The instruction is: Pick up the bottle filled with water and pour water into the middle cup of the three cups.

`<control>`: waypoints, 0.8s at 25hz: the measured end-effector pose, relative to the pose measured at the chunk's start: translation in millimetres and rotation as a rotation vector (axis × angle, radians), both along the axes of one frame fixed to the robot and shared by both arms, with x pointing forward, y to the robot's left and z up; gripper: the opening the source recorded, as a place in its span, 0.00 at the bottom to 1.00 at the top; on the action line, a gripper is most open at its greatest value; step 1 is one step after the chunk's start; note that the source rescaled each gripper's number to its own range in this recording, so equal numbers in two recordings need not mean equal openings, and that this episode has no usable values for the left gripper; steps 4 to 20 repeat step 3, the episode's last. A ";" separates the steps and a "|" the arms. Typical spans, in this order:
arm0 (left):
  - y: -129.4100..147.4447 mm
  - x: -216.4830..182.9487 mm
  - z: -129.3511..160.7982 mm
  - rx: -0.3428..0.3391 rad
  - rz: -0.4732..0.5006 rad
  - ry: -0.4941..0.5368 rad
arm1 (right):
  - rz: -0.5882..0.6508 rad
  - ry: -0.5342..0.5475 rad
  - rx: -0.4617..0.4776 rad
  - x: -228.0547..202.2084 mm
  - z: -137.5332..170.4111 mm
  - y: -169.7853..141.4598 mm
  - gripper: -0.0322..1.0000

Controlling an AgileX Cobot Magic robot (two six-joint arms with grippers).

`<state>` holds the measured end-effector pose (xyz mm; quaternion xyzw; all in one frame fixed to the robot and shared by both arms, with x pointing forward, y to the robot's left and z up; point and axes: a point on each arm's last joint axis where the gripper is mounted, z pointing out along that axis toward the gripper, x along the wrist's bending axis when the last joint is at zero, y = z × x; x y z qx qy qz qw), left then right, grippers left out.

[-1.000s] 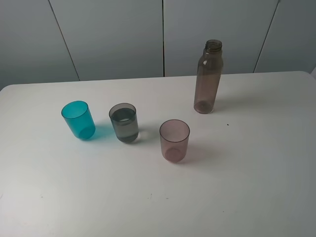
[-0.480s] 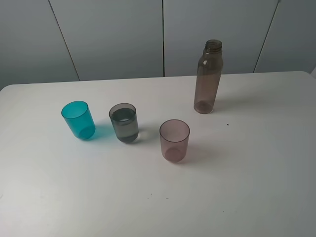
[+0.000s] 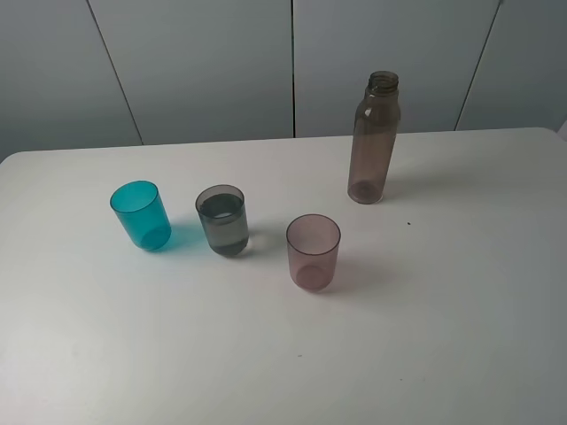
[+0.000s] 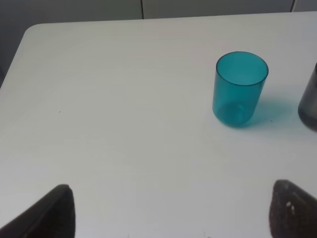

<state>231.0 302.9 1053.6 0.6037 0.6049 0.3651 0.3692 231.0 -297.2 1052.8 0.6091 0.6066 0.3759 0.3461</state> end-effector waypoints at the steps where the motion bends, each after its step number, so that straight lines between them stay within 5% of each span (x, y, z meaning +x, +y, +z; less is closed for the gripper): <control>1: 0.0 0.0 0.0 0.000 0.000 0.000 | 0.000 0.000 0.000 0.0 0.0 0.0 1.00; 20: 0.0 0.0 0.0 0.000 0.000 0.000 | 0.000 0.000 0.000 0.0 0.0 0.0 1.00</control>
